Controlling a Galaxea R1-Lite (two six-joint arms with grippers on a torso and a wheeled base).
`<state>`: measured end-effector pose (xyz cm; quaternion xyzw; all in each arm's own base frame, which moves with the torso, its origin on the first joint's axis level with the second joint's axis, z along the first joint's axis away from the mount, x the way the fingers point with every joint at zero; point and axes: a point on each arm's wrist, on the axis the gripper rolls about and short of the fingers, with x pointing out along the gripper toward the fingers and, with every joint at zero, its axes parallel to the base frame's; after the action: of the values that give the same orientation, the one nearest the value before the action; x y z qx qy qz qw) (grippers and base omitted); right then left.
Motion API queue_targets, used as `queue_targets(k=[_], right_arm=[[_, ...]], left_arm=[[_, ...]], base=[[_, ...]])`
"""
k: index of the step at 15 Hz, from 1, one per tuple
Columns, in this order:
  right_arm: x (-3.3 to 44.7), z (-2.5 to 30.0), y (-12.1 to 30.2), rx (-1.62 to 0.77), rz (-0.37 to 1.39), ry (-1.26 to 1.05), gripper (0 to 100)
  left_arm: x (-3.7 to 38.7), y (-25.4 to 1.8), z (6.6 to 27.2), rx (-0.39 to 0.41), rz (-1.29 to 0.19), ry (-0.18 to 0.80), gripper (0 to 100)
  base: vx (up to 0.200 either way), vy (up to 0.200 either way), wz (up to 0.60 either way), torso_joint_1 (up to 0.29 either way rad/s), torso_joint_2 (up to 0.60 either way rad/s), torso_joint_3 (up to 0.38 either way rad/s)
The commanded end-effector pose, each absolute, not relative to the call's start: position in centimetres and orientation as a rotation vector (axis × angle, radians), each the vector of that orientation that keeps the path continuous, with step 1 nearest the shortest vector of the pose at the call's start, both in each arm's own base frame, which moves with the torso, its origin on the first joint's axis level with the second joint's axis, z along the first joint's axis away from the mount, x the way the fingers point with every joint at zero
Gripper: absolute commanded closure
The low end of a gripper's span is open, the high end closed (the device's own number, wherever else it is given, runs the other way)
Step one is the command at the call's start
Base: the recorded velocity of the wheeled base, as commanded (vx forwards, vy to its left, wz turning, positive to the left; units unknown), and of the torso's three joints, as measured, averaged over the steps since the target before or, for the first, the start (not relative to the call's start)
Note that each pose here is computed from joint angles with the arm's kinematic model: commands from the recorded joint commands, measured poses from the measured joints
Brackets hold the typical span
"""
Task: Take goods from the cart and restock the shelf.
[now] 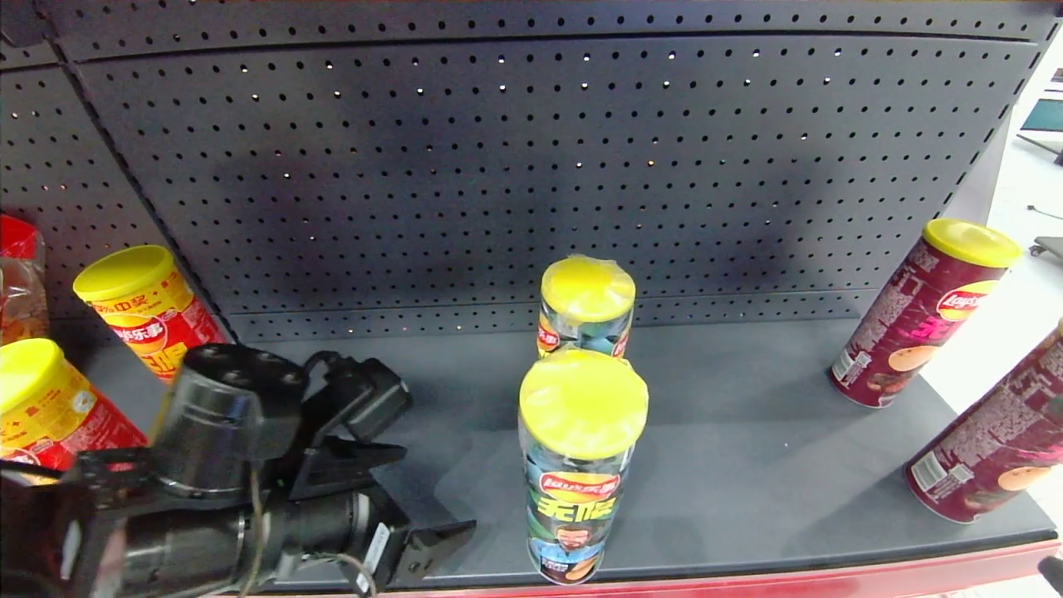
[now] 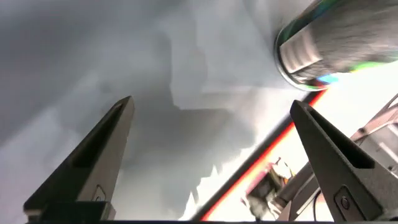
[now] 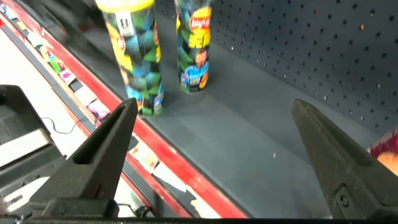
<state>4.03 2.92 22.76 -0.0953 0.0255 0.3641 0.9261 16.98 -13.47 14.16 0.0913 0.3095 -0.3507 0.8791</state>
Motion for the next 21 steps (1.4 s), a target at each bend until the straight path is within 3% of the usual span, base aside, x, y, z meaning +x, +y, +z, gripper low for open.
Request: queue_targets(k=[1,3,6,7,9,11,14,17,18,19,21], right_arm=[[1.6,21.5,1.4,-0.190,0.725,0.020,0],[-0.5,21.0,0.2,-0.193,0.652,0.031,0],[-2.4,21.0,-0.9,-0.154,0.455,0.055,0],[-2.4,21.0,-0.9,-0.135,0.406,0.062,0],[-2.3,20.5,-0.8,-0.029,0.175,0.123,0],[-2.9,19.0,-0.7,-0.020,0.087,0.235,0],[-3.8,15.9,-0.5,-0.012,-0.004,0.315,0],[-4.9,11.5,-0.5,-0.027,0.063,0.275,0],[-4.8,11.5,-0.5,-0.027,0.064,0.275,0],[-4.1,11.3,-0.4,-0.032,0.065,0.222,0],[-2.4,8.9,-0.2,-0.028,0.069,0.180,0]], left_arm=[[10.9,-8.1,18.9,0.122,-0.659,0.425,0],[6.8,-4.8,20.1,0.115,-0.607,0.393,0],[2.1,-1.1,20.1,0.110,-0.468,0.380,0],[1.6,-0.7,20.0,0.108,-0.436,0.385,0],[-0.3,0.2,20.0,0.065,-0.168,0.459,0],[-1.5,0.2,19.5,0.015,0.045,0.473,0],[-5.7,-0.7,16.8,-0.023,0.207,0.545,0],[-8.8,-1.5,13.3,-0.047,0.103,0.430,0],[-8.8,-1.5,13.3,-0.048,0.100,0.430,0],[-8.1,-1.5,14.1,-0.069,0.064,0.342,0],[-5.7,-1.2,12.9,-0.064,0.002,0.252,0]], base=[[0.000,0.000,0.00,0.000,0.00,0.000],[0.000,0.000,0.00,0.000,0.00,0.000],[0.000,0.000,0.00,0.000,0.00,0.000],[0.000,0.000,0.00,0.000,0.00,0.000],[0.000,0.000,0.00,0.000,0.00,0.000],[0.000,0.000,0.00,0.000,0.00,0.000],[0.000,0.000,0.00,0.000,0.00,0.000],[0.000,0.000,0.00,0.000,0.00,0.000],[0.000,0.000,0.00,0.000,0.00,0.000],[0.000,0.000,0.00,0.000,0.00,0.000],[0.000,0.000,0.00,0.000,0.00,0.000]])
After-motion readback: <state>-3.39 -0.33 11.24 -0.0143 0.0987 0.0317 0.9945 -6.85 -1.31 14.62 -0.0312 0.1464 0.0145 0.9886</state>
